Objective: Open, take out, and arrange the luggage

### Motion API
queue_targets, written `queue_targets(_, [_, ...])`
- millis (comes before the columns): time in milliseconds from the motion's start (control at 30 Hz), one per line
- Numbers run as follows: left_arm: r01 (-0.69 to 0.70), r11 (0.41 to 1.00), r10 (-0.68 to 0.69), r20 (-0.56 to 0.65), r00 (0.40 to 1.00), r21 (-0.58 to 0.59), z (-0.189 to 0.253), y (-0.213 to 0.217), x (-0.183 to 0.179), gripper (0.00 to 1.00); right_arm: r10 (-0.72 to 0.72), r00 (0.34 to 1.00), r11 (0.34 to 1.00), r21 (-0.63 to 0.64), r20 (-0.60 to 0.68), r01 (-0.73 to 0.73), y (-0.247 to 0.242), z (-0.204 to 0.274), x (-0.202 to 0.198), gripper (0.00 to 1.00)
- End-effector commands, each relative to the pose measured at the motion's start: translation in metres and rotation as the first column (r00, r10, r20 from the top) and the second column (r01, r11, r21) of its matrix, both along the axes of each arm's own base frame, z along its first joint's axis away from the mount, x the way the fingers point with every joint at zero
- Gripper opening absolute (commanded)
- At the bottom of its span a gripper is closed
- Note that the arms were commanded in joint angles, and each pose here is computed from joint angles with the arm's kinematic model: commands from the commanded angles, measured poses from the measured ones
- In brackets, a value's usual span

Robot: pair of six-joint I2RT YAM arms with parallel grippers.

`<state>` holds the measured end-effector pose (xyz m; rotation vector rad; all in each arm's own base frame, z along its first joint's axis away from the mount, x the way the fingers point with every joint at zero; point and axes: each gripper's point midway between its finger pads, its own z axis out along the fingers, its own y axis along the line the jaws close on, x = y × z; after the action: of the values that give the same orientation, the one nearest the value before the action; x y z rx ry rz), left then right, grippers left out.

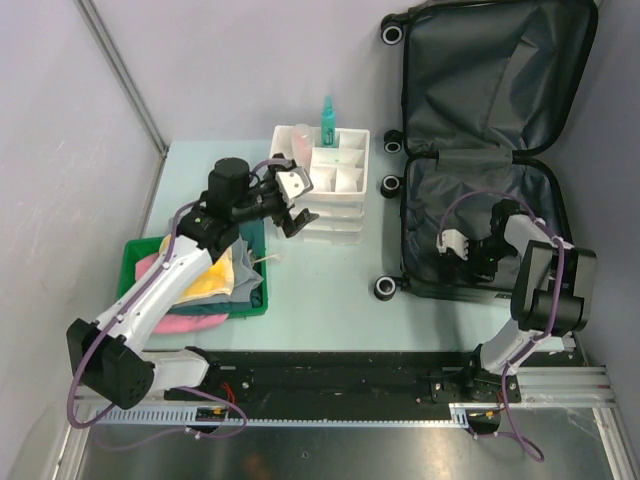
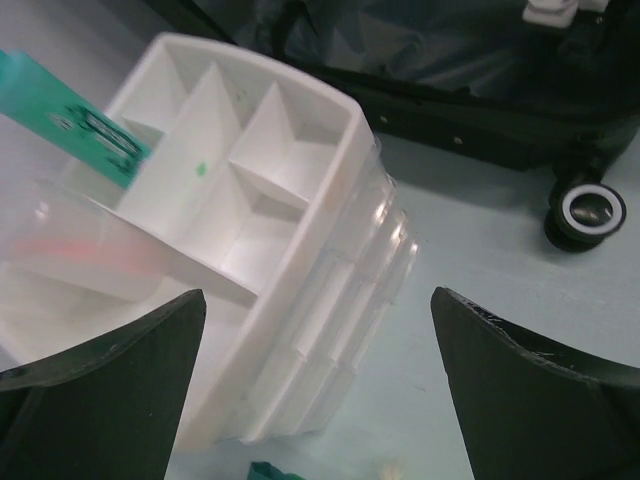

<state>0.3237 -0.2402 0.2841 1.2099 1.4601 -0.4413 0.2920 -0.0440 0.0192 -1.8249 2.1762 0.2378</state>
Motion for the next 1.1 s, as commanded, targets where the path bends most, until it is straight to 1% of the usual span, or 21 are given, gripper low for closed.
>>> queue_targets(0, [0.043,0.995,-0.032,0.126,0.992,-0.086,0.059,-0.011,0.002,1.00,-0.072,0.991,0.996,0.065,0.110,0.065,0.012,0.043,0.004,0.21])
queue_targets(133, [0.088,0.991,-0.071,0.168,0.983,-0.099,0.074,-0.019,0.004,1.00,-0.224,0.957,0.966,0.172,0.186,0.193,0.025,0.086,0.018,0.02])
queue_targets(267, [0.146,0.983,-0.115,0.248,0.962,-0.109,0.092,-0.031,0.006,1.00,-0.444,0.867,0.863,0.368,0.225,0.346,0.042,0.144,0.059,0.00])
queue_targets(300, [0.153,0.982,-0.119,0.265,0.957,-0.113,0.096,-0.035,0.009,1.00,-0.539,0.826,0.791,0.436,0.165,0.429,0.048,0.157,0.065,0.00])
queue_targets(367, [0.174,0.976,-0.124,0.328,0.937,-0.128,0.111,-0.041,0.012,1.00,-0.612,0.778,0.691,0.575,0.143,0.438,0.064,0.207,0.092,0.00])
queue_targets(400, [0.179,0.975,-0.126,0.329,0.936,-0.135,0.112,-0.046,0.015,1.00,-0.698,0.716,0.552,0.647,0.015,0.526,0.073,0.228,0.098,0.00])
queue_targets(433, [0.177,0.971,-0.111,0.356,0.928,-0.158,0.120,-0.048,0.018,1.00,-0.724,0.689,0.477,0.690,-0.043,0.544,0.080,0.245,0.106,0.00])
queue_targets(467, [0.195,0.963,-0.106,0.410,0.906,-0.184,0.135,-0.053,0.018,1.00,-0.724,0.688,0.417,0.765,-0.048,0.492,0.088,0.284,0.123,0.00])
queue_targets(500, [0.218,0.959,-0.121,0.433,0.893,-0.180,0.137,-0.060,0.020,1.00,-0.728,0.673,0.330,0.793,-0.132,0.512,0.096,0.301,0.128,0.00])
queue_targets(533, [0.239,0.956,-0.136,0.465,0.875,-0.171,0.142,-0.065,0.018,1.00,-0.720,0.630,0.187,0.793,-0.291,0.580,0.106,0.316,0.130,0.00])
queue_targets(567, [0.276,0.949,-0.165,0.505,0.847,-0.153,0.146,-0.074,0.013,1.00,-0.674,0.650,0.124,0.813,-0.352,0.569,0.115,0.336,0.136,0.00])
queue_targets(600, [0.328,0.941,-0.224,0.580,0.783,-0.080,0.143,-0.082,0.008,1.00,-0.635,0.650,0.072,0.806,-0.417,0.587,0.121,0.344,0.136,0.00])
queue_targets(633, [0.353,0.935,-0.255,0.634,0.730,-0.030,0.143,-0.088,0.004,1.00,-0.568,0.630,-0.016,0.773,-0.530,0.635,0.129,0.355,0.136,0.00])
queue_targets(667, [0.389,0.921,-0.302,0.678,0.671,0.025,0.138,-0.098,-0.005,1.00,-0.494,0.622,-0.028,0.726,-0.607,0.687,0.139,0.348,0.132,0.00])
queue_targets(700, [0.394,0.910,-0.349,0.749,0.563,0.129,0.129,-0.103,-0.007,1.00,-0.465,0.586,-0.049,0.680,-0.664,0.731,0.142,0.344,0.132,0.00])
queue_targets(733, [0.431,0.884,-0.398,0.776,0.490,0.181,0.124,-0.110,-0.016,1.00,-0.415,0.516,-0.047,0.584,-0.750,0.811,0.152,0.330,0.124,0.00])
queue_targets(800, [0.429,0.853,-0.457,0.823,0.339,0.297,0.109,-0.124,-0.022,1.00,-0.371,0.453,-0.007,0.490,-0.811,0.872,0.161,0.309,0.116,0.00])
queue_targets(900, [0.456,0.806,-0.503,0.842,0.193,0.377,0.099,-0.146,-0.033,1.00,-0.370,0.348,-0.031,0.386,-0.861,0.922,0.172,0.285,0.097,0.00])
queue_targets(933, [0.473,0.790,-0.512,0.844,0.159,0.390,0.097,-0.152,-0.039,0.99,-0.335,0.335,-0.020,0.362,-0.880,0.932,0.180,0.282,0.092,0.00])
queue_targets(967, [0.495,0.770,-0.524,0.842,0.130,0.403,0.091,-0.163,-0.045,0.99,-0.288,0.266,-0.033,0.287,-0.920,0.957,0.185,0.281,0.086,0.00])
queue_targets(1067, [0.533,0.719,-0.541,0.840,0.028,0.446,0.079,-0.179,-0.064,0.97,-0.206,0.221,0.014,0.223,-0.953,0.975,0.202,0.275,0.068,0.00])
